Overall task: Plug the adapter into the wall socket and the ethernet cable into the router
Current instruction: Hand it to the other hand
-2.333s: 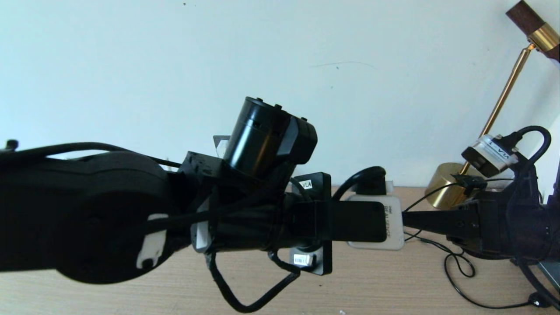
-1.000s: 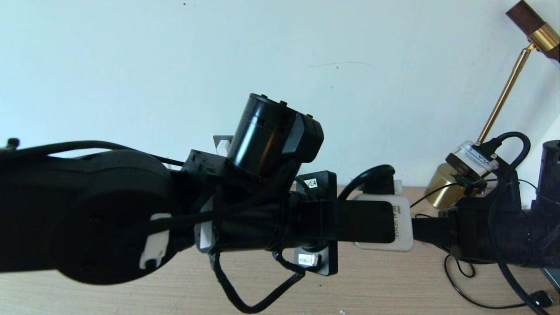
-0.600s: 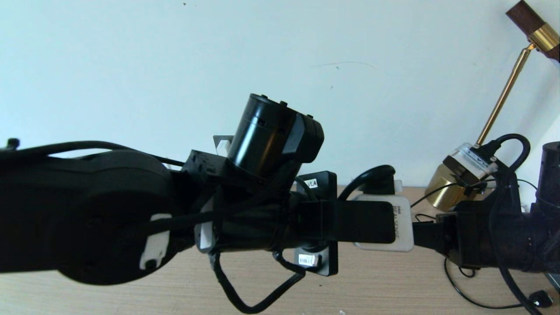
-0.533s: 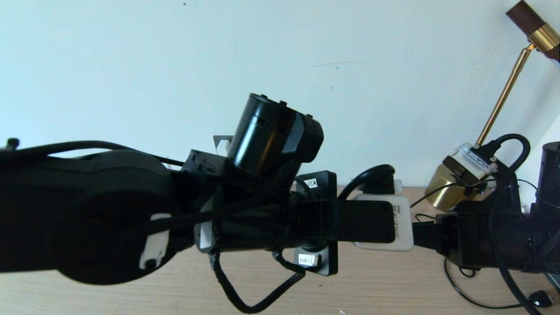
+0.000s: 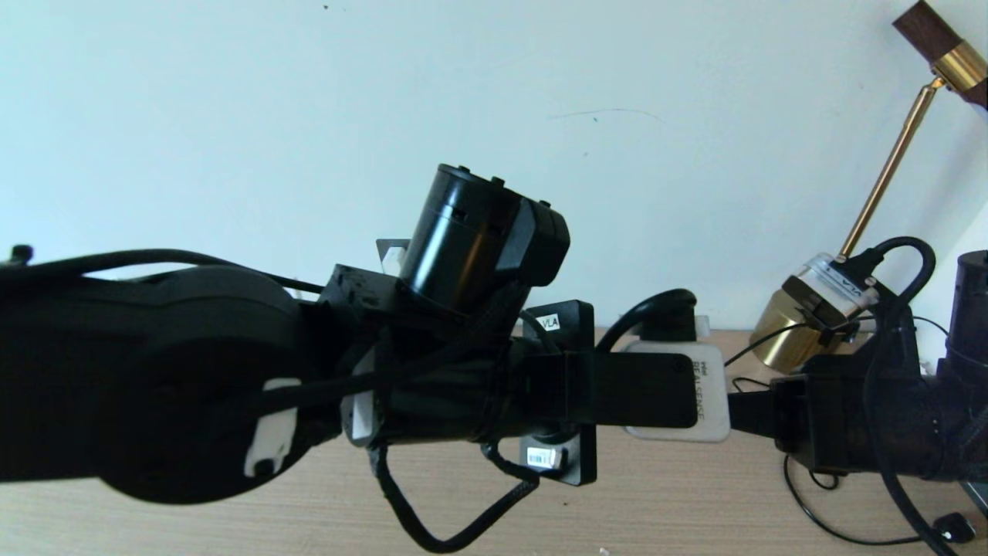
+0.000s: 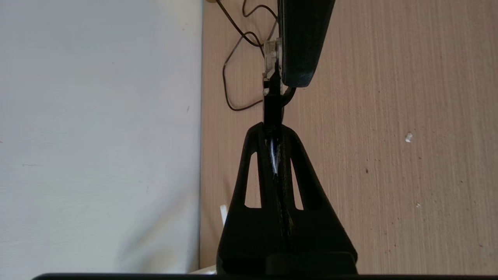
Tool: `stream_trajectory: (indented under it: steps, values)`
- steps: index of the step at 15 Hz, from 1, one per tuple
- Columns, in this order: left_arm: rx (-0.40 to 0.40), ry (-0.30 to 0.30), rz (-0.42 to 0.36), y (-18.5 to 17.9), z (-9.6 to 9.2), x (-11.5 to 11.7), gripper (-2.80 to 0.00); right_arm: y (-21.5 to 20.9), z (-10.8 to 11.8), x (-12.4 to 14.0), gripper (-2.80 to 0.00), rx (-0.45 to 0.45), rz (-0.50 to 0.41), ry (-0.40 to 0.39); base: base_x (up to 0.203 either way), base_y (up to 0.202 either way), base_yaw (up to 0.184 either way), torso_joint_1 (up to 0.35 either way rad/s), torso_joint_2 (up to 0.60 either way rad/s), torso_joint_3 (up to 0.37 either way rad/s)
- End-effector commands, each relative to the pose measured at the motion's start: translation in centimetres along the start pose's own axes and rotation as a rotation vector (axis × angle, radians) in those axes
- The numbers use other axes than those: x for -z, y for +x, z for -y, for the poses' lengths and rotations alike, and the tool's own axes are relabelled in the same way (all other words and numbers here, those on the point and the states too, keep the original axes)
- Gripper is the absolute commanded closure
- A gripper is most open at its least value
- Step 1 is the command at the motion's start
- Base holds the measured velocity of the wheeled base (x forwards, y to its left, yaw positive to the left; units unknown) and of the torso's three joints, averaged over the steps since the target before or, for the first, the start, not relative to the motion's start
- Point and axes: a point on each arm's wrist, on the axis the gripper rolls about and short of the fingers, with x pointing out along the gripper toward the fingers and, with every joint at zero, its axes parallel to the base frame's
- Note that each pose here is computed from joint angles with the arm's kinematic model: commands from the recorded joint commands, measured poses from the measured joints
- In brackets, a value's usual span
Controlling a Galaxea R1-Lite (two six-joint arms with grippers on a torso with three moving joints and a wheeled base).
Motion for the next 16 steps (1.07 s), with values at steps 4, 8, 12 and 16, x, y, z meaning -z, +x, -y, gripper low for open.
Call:
stream_trajectory:
  steps: [4,8,12,16]
  values:
    - [0.0,0.006,0.003,0.22,0.16,0.04,0.0,-0.03,0.19,0.34,-2.8,0.024,0.004,-0.024,0.0,0.0,0.0,0.0,0.0,0.0]
    - [0.004,0.007,0.002,0.4,0.26,0.07,0.0,-0.04,0.25,0.44,-2.8,0.03,0.003,-0.033,0.0,0.0,0.0,0.0,0.0,0.0]
    - [0.014,0.008,0.001,0.31,0.6,0.1,0.0,-0.06,0.3,0.24,-2.8,0.072,0.032,-0.034,0.0,0.0,0.0,0.0,0.0,0.0]
    - [0.017,0.008,0.0,0.23,0.73,0.11,0.0,-0.12,0.2,0.14,-2.8,0.073,0.038,-0.037,0.0,0.0,0.0,0.0,0.0,0.0]
